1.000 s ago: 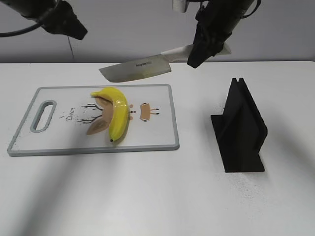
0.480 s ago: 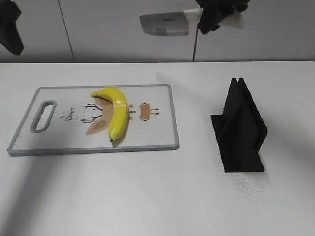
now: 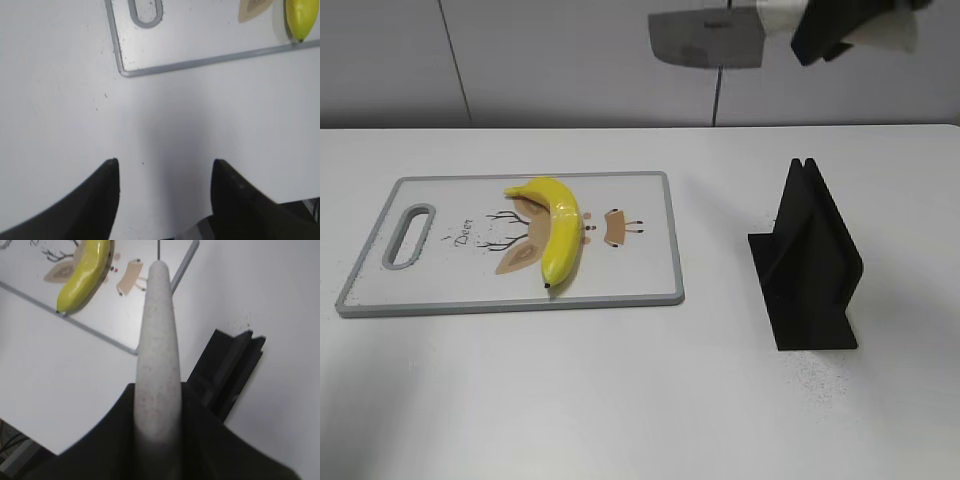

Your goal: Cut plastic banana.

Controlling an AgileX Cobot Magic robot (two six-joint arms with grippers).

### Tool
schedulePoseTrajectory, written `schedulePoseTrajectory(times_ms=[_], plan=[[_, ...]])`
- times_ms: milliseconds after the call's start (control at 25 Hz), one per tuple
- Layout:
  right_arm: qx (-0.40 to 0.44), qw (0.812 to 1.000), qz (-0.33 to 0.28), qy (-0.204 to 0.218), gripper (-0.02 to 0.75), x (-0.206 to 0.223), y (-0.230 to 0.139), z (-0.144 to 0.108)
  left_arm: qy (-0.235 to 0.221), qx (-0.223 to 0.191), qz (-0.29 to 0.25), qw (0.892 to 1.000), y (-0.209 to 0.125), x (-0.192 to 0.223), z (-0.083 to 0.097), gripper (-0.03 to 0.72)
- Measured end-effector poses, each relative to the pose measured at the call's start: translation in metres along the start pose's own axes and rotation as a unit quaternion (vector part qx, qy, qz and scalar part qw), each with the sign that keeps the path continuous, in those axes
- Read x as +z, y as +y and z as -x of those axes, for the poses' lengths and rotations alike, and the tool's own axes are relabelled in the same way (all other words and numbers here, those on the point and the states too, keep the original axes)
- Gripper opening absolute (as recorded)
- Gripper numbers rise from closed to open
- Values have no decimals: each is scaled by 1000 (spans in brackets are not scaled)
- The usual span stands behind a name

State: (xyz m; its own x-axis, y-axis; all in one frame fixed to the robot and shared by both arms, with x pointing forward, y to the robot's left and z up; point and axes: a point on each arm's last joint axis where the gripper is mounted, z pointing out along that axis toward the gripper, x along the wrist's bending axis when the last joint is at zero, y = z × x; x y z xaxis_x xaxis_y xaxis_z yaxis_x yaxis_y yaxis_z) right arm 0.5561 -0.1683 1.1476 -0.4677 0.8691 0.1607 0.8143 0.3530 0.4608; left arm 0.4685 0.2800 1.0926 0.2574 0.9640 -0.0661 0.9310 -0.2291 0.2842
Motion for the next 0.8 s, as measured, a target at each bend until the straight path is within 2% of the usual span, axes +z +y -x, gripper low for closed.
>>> schedulePoseTrajectory(times_ms=[120, 480, 800], plan=[[15, 1000, -8, 0, 167, -12, -32, -5, 4, 3, 20, 1000, -30, -12, 7, 564], [66, 997, 44, -9, 167, -32, -117, -14, 28, 17, 128, 991, -116, -45, 27, 562], [116, 988, 104, -10, 167, -38, -173, -18, 57, 30, 241, 968, -186, -43, 39, 562]])
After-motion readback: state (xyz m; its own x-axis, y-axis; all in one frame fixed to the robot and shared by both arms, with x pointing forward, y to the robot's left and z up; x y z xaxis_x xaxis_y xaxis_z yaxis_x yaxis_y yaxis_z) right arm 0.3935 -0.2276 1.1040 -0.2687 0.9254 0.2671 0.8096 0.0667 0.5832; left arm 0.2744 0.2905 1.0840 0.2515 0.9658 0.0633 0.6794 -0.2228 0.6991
